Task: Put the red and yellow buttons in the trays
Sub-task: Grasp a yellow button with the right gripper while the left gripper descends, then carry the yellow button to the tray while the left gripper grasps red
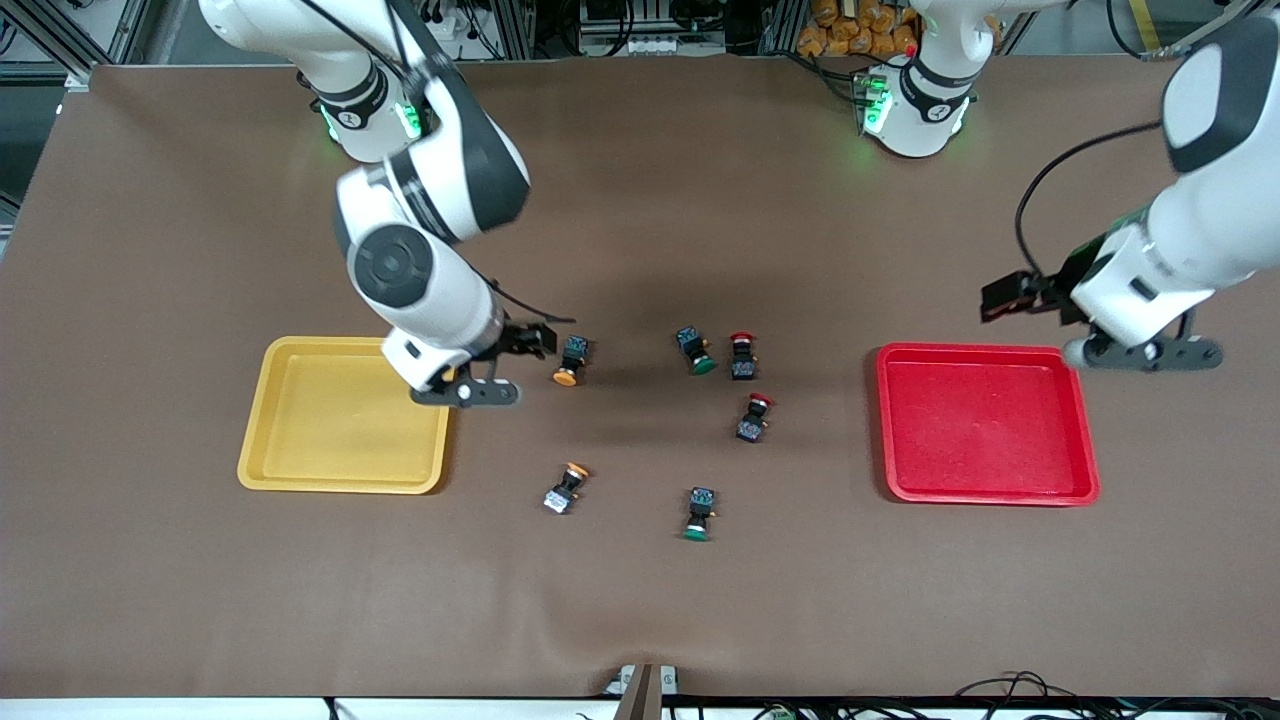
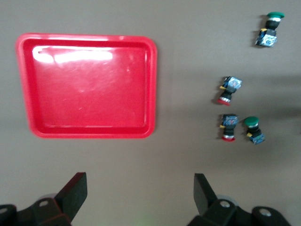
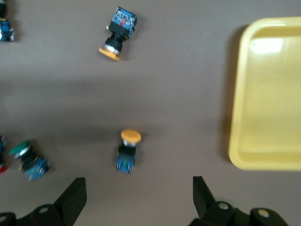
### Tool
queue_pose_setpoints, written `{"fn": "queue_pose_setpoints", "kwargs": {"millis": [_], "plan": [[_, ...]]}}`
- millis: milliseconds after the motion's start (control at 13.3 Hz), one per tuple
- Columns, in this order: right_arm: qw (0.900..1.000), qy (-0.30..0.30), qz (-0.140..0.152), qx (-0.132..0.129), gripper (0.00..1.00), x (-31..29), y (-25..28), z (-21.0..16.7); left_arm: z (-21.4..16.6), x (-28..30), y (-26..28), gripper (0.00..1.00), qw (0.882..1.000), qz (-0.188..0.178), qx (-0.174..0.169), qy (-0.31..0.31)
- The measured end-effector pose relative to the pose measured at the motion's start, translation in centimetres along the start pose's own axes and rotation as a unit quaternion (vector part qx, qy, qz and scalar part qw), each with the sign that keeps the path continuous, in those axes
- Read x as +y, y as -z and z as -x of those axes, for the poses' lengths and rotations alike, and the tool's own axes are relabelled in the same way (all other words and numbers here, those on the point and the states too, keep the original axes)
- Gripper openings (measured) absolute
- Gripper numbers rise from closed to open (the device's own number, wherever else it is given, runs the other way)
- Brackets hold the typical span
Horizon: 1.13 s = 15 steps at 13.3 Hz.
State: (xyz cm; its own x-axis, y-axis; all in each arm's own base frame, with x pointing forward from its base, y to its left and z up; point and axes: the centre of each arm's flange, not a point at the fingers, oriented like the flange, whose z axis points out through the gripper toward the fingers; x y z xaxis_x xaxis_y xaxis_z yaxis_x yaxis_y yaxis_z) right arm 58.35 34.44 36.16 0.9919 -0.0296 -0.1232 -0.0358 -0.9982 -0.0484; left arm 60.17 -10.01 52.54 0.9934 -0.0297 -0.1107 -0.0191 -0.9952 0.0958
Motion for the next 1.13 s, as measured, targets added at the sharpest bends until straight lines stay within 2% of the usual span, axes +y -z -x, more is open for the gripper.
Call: {"fn": "queue_pose_setpoints", "kwargs": {"millis": [226,377,528,829,980,1131], "plan": [[1.000,0.005,0.014,0.010,1.00,-1.3,-7.6,0.0,-2.6,2.7,-4.6,1.00,1.000,0.008,0.003,-0.022],[1.000,-0.001,0.002,0.008,1.00,-2.6,-12.1,0.4,-3.7,4.7,-7.7,1.00,0.999,0.012,-0.001,-0.036],[1.000,-0.001,0.006,0.003,1.00,-3.7,-15.8,1.0,-4.8,6.8,-11.3,1.00,0.999,0.017,-0.005,-0.051],[1.000,-0.003,0.012,-0.004,1.00,-3.8,-17.2,1.2,-6.2,11.6,-19.3,1.00,0.996,0.022,-0.006,-0.081],[1.000,-0.004,0.015,-0.009,1.00,-3.5,-17.6,1.4,-6.3,13.8,-22.5,1.00,0.997,0.004,-0.002,-0.080],[1.000,-0.008,0.019,-0.016,0.81,-3.3,-18.2,1.8,-5.9,15.9,-25.3,1.00,0.997,-0.025,0.004,-0.078]]}}
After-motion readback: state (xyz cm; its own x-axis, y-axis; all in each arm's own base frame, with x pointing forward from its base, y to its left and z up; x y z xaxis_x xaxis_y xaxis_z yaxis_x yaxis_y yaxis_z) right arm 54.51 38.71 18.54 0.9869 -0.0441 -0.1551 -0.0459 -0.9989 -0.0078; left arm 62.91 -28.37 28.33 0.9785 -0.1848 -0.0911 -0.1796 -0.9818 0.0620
